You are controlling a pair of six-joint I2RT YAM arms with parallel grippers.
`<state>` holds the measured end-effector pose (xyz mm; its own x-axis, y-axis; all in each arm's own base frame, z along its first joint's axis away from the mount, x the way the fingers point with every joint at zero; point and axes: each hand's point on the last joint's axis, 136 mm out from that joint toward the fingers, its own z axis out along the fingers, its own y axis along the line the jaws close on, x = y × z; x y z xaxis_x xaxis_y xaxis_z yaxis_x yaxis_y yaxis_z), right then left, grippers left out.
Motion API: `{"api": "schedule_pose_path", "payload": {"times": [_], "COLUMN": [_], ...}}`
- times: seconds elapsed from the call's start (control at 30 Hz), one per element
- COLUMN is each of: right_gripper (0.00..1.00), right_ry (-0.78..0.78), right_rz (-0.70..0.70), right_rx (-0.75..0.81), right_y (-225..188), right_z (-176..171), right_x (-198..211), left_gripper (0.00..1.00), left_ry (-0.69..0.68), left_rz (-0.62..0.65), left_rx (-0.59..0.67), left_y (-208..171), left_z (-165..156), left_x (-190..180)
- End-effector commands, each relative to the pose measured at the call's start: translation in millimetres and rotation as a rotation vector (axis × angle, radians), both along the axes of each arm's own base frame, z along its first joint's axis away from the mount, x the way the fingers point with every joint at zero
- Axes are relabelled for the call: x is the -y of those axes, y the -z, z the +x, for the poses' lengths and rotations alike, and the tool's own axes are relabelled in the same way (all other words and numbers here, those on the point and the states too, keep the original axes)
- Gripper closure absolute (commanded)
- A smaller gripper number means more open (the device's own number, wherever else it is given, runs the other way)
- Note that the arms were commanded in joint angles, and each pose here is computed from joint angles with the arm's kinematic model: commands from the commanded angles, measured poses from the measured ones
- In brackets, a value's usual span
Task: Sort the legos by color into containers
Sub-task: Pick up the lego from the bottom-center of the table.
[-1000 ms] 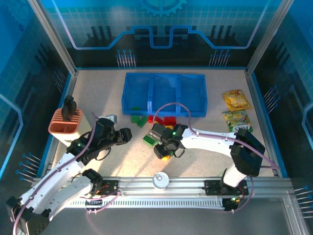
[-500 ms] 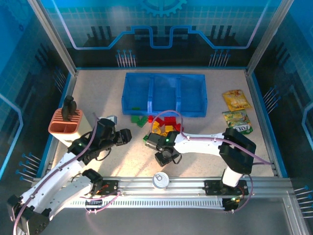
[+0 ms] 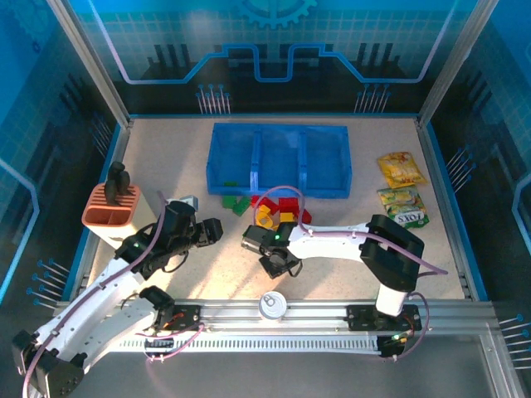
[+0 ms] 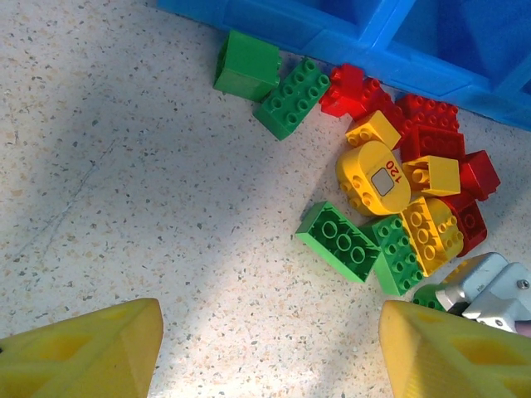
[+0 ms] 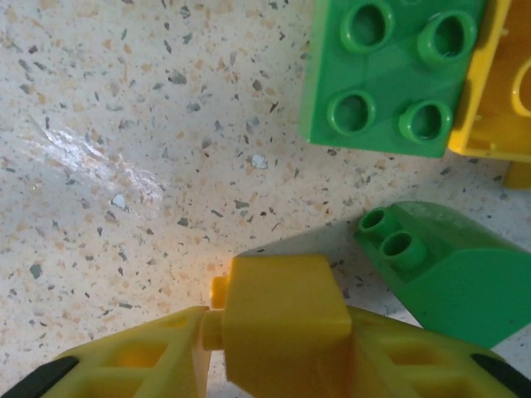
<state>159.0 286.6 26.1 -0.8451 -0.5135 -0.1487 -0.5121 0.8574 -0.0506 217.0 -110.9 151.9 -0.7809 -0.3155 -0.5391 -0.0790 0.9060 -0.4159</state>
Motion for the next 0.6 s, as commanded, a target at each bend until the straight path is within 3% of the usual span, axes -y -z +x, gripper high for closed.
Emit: {"api": "schedule_pose_path", "payload": {"times": [0.0,0.07,0.23,0.57], "right_gripper": [0.65,0.71,0.74,0.73], "right_ry": [0.01,0.008,-0.006,0.151], "right_rz": [0.008,0.02,0.074,0.204], "right_rx": [0.007,0.015,0.093,0.206], "right_y": [-0.8,-7.9,-49.9,-128.6], "right_z": [3.0,4.5,27.2,150.4], "right_x": [-7.9,-9.9,-18.6,10.9], "left_gripper": [0.3,0.3,0.3,0.3], "left_ry": [-0.015,-0.014,-0.01,0.022], "left_rz": [0.017,0.019,0.015,0.006], "left_rx": [-0.015,-0.013,-0.005,-0.011], "left_y": [5.5,5.6,4.1,2.2], "left_z": [-5.4,-6.0,-4.9,-9.5], "left_x": [-5.3,-6.0,-4.7,-1.4]}}
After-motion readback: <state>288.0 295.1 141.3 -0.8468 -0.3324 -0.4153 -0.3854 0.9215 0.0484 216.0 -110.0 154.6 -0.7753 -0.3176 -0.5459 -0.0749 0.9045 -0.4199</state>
